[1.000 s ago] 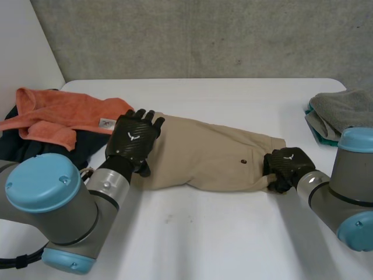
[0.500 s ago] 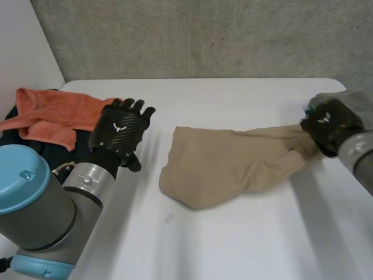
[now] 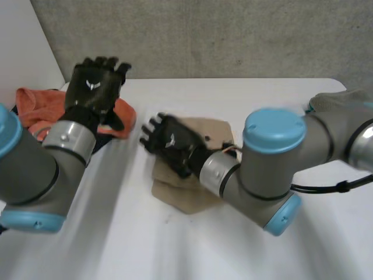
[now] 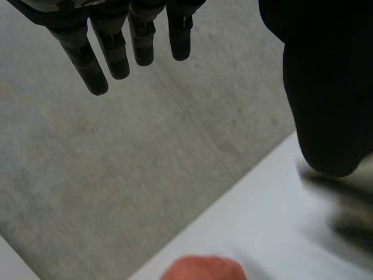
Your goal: Fold the laundry.
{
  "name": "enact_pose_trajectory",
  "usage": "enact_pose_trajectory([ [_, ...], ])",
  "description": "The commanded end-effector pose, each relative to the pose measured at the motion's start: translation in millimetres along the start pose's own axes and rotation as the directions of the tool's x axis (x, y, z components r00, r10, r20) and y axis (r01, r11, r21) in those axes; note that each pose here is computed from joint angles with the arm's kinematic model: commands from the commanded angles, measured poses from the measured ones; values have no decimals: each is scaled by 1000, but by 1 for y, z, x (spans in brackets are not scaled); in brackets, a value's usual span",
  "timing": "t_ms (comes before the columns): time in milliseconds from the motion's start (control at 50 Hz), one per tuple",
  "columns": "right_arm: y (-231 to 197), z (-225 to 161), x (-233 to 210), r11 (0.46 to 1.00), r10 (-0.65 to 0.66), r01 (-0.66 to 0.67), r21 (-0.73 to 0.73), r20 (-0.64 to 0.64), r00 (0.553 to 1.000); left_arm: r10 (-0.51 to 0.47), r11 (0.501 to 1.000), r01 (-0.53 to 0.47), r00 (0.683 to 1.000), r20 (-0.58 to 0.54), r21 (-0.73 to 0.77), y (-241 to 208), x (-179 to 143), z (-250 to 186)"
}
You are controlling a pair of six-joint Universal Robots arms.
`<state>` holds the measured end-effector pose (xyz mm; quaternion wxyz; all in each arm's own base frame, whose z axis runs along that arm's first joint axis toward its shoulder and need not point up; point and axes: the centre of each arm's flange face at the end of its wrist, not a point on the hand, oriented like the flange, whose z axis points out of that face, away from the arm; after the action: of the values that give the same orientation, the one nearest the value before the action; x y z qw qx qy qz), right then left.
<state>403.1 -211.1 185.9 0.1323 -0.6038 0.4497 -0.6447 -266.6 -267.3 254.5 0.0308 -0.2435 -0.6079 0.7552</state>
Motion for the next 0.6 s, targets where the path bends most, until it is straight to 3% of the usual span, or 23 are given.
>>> enact_pose_trajectory([
  [20,-21,-36,91,879,474,-468,96,-289,832,-58,997,60,998,-35,47,-22,12,30],
  [80,-5,-50,116,819,560,-564,107,-368,742,-106,994,108,989,-108,18,-23,37,38],
  [160,16,-61,133,778,583,-625,64,-445,680,-128,991,121,973,-193,-48,-13,72,43],
  [240,32,-55,132,751,590,-661,2,-452,669,-131,987,104,960,-246,-120,6,98,44],
  [420,84,-25,97,665,624,-716,-213,-368,689,-102,953,4,947,-305,-303,65,123,40],
  [600,126,-10,60,701,489,-591,-399,-335,806,43,896,-184,941,-335,-403,106,128,31],
])
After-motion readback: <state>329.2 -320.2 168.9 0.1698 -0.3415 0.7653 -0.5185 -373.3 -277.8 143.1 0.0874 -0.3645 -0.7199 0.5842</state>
